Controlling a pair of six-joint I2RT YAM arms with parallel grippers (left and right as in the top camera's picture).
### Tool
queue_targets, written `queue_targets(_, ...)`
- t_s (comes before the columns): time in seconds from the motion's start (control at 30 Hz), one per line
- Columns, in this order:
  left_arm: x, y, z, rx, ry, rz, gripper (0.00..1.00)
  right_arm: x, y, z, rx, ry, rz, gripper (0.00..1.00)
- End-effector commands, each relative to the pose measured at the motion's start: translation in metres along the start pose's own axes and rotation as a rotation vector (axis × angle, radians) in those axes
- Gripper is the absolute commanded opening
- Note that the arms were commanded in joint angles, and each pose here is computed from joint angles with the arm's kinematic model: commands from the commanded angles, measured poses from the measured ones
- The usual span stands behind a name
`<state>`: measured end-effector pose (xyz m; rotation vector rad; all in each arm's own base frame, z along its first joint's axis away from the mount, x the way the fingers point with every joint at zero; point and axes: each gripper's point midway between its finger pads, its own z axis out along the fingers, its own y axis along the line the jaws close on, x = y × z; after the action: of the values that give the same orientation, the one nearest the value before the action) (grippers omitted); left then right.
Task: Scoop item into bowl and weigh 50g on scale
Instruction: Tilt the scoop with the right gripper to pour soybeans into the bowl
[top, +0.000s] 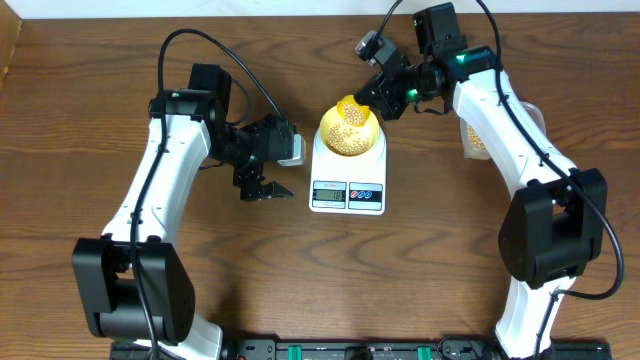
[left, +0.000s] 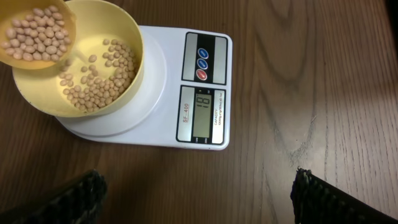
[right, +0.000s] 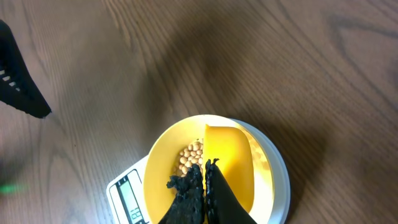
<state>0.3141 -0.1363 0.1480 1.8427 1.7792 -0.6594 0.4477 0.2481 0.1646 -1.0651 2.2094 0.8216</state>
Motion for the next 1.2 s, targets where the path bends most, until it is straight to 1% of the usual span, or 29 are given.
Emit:
queue_targets(0.0,0.001,-0.003,0.001,0.012,-0.004,-0.001,0.97,-0.018,0.013,-0.021,0.012,-0.045,-0.102,0.01)
queue_targets(0.37,0.001,-0.003,0.001,0.012,-0.004,-0.001,0.97,-0.026,0.025,-0.039,0.03,-0.057,-0.239,0.01)
queue_targets(0.8,0.001,-0.003,0.001,0.012,-0.004,-0.001,0.98,-0.025,0.023,-0.039,0.063,-0.034,-0.263,0.01)
queue_targets(0.97,0.001,-0.003,0.001,0.012,-0.004,-0.001,0.98,-0.022,0.031,-0.032,0.059,-0.006,-0.338,0.01)
queue_targets(1.17,0.001,-0.003,0.001,0.012,-0.004,-0.001,0.98,-0.017,0.022,-0.026,0.163,0.07,-0.36,0.01)
